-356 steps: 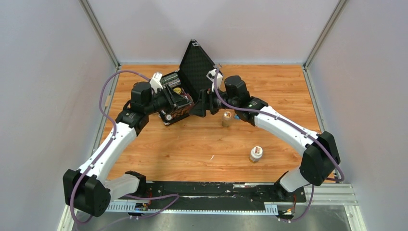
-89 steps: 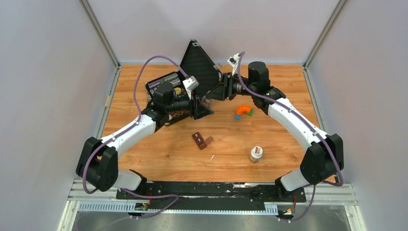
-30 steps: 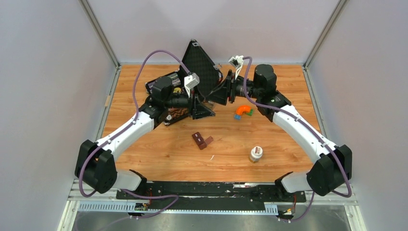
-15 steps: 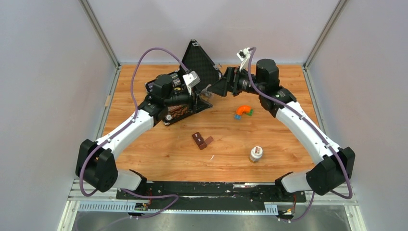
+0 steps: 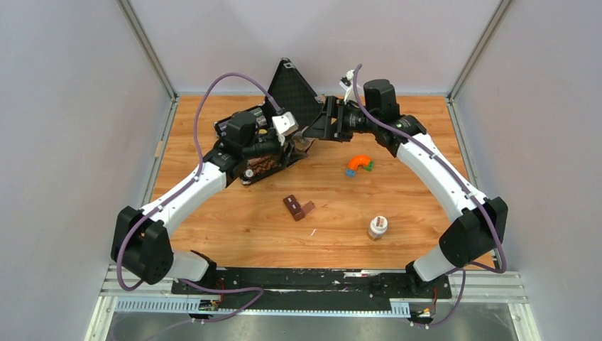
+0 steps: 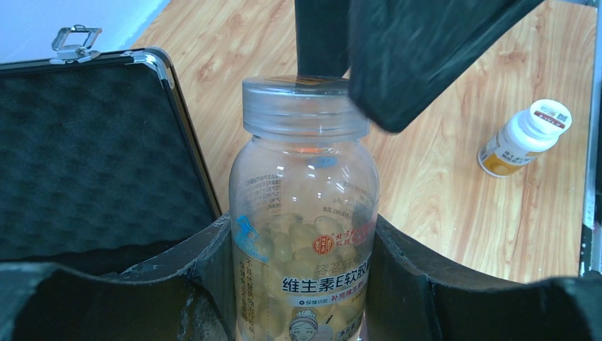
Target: Sort the pills into containers
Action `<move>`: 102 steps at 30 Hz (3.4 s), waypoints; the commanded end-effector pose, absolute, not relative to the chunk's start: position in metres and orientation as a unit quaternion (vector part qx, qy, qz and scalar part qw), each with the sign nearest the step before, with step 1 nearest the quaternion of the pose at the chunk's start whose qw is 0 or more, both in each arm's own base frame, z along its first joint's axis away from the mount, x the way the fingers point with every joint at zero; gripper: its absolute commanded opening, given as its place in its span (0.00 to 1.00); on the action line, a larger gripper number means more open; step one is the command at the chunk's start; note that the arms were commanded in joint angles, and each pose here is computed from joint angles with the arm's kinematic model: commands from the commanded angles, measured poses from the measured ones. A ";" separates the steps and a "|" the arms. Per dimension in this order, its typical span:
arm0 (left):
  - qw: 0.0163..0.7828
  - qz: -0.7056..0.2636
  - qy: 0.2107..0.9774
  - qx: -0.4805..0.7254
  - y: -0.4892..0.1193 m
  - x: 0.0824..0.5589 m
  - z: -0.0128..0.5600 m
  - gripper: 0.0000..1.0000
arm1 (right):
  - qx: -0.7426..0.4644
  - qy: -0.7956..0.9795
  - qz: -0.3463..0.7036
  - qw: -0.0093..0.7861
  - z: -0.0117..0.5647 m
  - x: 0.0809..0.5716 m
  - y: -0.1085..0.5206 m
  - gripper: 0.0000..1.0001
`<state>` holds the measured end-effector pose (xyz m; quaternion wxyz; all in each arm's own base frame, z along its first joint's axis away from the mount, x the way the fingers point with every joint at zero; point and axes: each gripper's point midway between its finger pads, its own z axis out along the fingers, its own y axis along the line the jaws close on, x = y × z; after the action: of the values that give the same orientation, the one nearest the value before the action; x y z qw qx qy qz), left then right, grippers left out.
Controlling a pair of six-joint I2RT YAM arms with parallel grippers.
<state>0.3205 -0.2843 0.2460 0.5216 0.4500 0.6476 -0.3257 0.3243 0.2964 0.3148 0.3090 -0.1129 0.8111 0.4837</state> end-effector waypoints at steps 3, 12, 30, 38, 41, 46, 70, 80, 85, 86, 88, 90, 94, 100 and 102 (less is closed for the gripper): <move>0.557 -0.311 0.598 0.485 -0.282 0.313 0.273 0.00 | -0.120 0.809 0.484 0.311 0.323 0.327 0.300 0.81; 0.546 -0.311 0.591 0.506 -0.281 0.305 0.275 0.00 | -0.165 0.786 0.510 0.307 0.327 0.321 0.310 0.65; 0.537 -0.330 0.591 0.504 -0.285 0.301 0.283 0.00 | -0.224 0.768 0.517 0.302 0.314 0.312 0.312 0.60; 0.535 -0.335 0.592 0.501 -0.288 0.304 0.285 0.00 | -0.231 0.770 0.506 0.312 0.311 0.318 0.312 0.22; 0.529 -0.347 0.589 0.503 -0.290 0.300 0.286 0.00 | -0.280 0.751 0.502 0.324 0.308 0.312 0.311 0.03; 0.487 -0.391 0.572 0.531 -0.294 0.277 0.290 0.00 | -0.434 0.659 0.476 0.388 0.307 0.295 0.306 0.00; 0.557 -0.355 0.612 0.435 -0.304 0.326 0.292 0.00 | 0.046 0.820 0.452 0.349 0.329 0.356 0.284 0.71; 0.555 -0.368 0.622 0.412 -0.307 0.330 0.290 0.00 | 0.029 0.814 0.485 0.320 0.331 0.352 0.298 0.67; 0.547 -0.370 0.623 0.419 -0.308 0.328 0.286 0.00 | -0.012 0.806 0.492 0.329 0.334 0.349 0.301 0.65; 0.544 -0.373 0.623 0.421 -0.308 0.326 0.286 0.00 | -0.024 0.805 0.491 0.332 0.333 0.349 0.301 0.55; 0.538 -0.380 0.620 0.426 -0.309 0.322 0.288 0.00 | -0.052 0.803 0.494 0.330 0.332 0.345 0.302 0.38; 0.530 -0.391 0.620 0.427 -0.311 0.318 0.291 0.00 | -0.086 0.799 0.497 0.327 0.328 0.340 0.303 0.25; 0.509 -0.418 0.611 0.438 -0.314 0.303 0.298 0.00 | -0.178 0.777 0.496 0.344 0.322 0.328 0.299 0.12; 0.458 -0.456 0.587 0.488 -0.312 0.268 0.299 0.00 | -0.354 0.671 0.539 0.366 0.314 0.300 0.293 0.00; 0.461 -0.453 0.583 0.493 -0.309 0.264 0.296 0.00 | -0.317 0.694 0.523 0.380 0.312 0.317 0.289 0.42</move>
<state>0.2900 -0.3088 0.2464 0.4343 0.4484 0.6539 -0.4275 0.3147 0.2924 0.3066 0.3240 -0.2402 0.7454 0.5307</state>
